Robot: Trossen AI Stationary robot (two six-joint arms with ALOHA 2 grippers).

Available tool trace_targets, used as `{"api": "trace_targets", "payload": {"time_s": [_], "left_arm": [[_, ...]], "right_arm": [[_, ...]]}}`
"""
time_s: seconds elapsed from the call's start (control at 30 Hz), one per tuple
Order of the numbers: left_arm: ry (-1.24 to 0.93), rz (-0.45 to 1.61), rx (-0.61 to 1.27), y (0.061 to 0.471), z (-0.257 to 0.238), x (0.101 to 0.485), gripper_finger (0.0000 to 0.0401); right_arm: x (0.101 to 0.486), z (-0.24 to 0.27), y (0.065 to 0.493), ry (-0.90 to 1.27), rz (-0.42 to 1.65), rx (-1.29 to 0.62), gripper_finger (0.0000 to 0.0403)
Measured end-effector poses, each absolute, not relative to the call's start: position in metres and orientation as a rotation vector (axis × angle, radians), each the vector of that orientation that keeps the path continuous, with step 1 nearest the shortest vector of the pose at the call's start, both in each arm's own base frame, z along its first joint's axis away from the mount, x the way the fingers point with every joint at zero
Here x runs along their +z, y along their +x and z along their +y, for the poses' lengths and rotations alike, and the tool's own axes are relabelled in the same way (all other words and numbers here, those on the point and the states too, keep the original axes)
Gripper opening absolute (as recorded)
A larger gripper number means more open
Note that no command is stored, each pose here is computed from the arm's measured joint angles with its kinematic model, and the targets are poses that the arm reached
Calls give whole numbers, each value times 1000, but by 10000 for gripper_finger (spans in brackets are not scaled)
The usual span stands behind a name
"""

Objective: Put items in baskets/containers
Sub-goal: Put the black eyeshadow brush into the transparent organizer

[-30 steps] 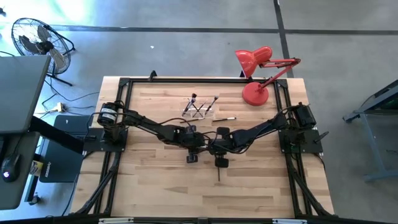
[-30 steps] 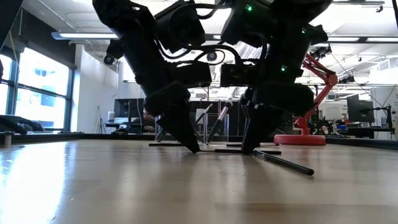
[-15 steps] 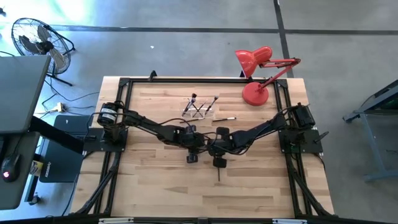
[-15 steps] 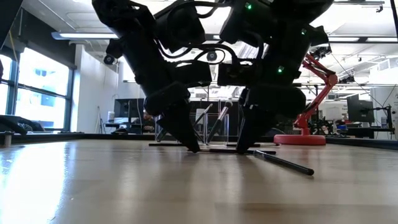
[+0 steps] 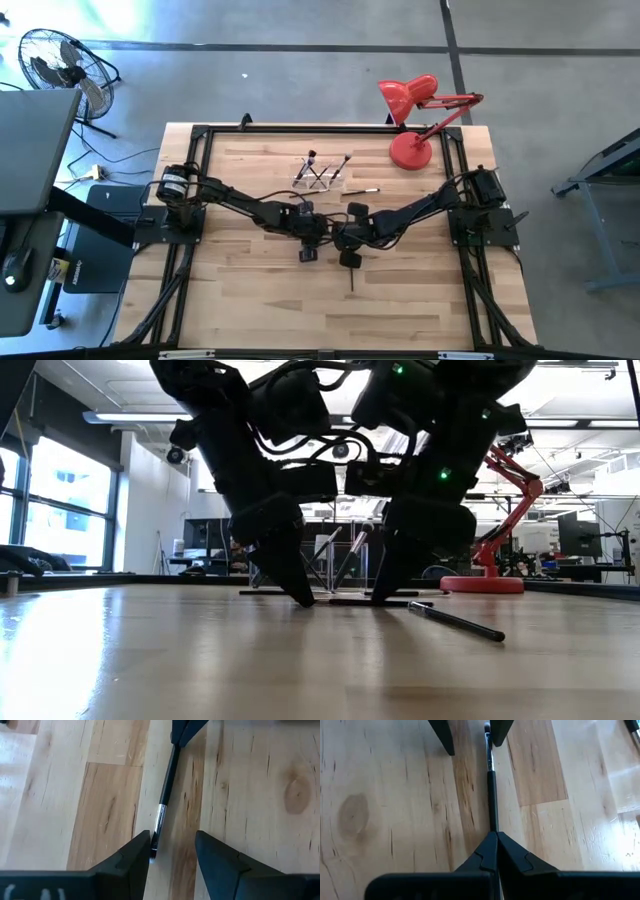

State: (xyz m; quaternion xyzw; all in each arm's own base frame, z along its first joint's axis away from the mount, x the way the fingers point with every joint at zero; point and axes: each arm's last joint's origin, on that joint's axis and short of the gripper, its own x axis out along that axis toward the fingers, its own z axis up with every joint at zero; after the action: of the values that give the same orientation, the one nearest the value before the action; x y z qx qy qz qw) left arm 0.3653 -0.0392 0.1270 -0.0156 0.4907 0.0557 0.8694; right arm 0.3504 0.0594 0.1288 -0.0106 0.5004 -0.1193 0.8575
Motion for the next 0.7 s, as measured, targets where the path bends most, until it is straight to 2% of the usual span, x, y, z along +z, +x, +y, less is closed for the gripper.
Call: {"api": "trace_targets", "payload": {"time_s": [0.13, 0.23, 0.47, 0.7], "left_arm": [[-37, 1047, 113, 366, -39, 120, 155], [-36, 1061, 113, 365, -39, 118, 136], [-57, 1076, 78, 365, -41, 115, 14], [-45, 1091, 49, 364, -41, 114, 5]], "right_arm": [[129, 60, 350, -24, 1048, -248, 1], [129, 63, 350, -35, 1040, -253, 1], [129, 65, 350, -34, 1039, -250, 0], [130, 66, 350, -14, 1044, -244, 2]]}}
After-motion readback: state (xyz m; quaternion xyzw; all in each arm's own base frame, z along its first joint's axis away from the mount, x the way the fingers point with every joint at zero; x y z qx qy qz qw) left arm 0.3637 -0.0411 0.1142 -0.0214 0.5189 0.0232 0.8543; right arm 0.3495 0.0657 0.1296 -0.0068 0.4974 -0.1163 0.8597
